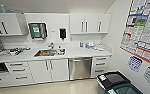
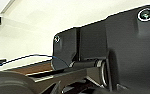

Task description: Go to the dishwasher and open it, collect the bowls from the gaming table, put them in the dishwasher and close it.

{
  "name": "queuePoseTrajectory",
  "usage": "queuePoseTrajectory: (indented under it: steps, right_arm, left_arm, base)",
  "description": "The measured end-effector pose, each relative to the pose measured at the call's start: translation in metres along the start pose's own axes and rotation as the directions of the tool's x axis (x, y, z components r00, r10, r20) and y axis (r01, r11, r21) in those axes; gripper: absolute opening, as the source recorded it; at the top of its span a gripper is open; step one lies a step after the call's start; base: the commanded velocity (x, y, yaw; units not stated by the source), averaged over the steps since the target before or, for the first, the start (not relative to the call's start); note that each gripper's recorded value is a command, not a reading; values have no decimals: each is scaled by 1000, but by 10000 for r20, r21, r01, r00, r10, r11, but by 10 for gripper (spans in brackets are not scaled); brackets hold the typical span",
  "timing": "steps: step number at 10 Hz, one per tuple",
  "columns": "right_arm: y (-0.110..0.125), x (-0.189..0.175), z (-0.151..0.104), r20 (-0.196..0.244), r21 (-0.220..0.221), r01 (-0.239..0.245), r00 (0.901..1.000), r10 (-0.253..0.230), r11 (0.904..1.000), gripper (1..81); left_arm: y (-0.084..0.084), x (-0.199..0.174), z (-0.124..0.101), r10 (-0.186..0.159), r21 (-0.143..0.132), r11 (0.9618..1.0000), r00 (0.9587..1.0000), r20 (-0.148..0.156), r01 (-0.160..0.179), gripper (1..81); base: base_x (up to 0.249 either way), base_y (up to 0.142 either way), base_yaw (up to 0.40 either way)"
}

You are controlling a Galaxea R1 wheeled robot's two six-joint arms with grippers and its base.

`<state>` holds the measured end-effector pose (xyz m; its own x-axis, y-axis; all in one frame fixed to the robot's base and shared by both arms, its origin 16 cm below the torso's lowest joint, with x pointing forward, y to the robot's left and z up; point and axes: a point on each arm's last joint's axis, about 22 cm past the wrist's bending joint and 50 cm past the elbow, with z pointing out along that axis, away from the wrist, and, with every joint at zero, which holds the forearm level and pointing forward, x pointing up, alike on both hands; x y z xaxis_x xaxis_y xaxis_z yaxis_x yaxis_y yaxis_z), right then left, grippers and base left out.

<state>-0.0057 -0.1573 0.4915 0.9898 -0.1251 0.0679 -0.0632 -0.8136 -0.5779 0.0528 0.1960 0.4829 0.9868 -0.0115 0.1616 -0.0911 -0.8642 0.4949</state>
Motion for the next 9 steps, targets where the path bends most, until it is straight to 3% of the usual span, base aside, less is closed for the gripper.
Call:
queuePoseTrajectory:
  steps: [9]
  right_arm:
    - [-1, 0, 1, -16, 17, 4, 10000, -4, 10000, 811]
  left_arm:
    - [-3, -1, -1, 3, 38, 10000, 10000, 14, -3, 811]
  base:
    - [93, 104, 0]
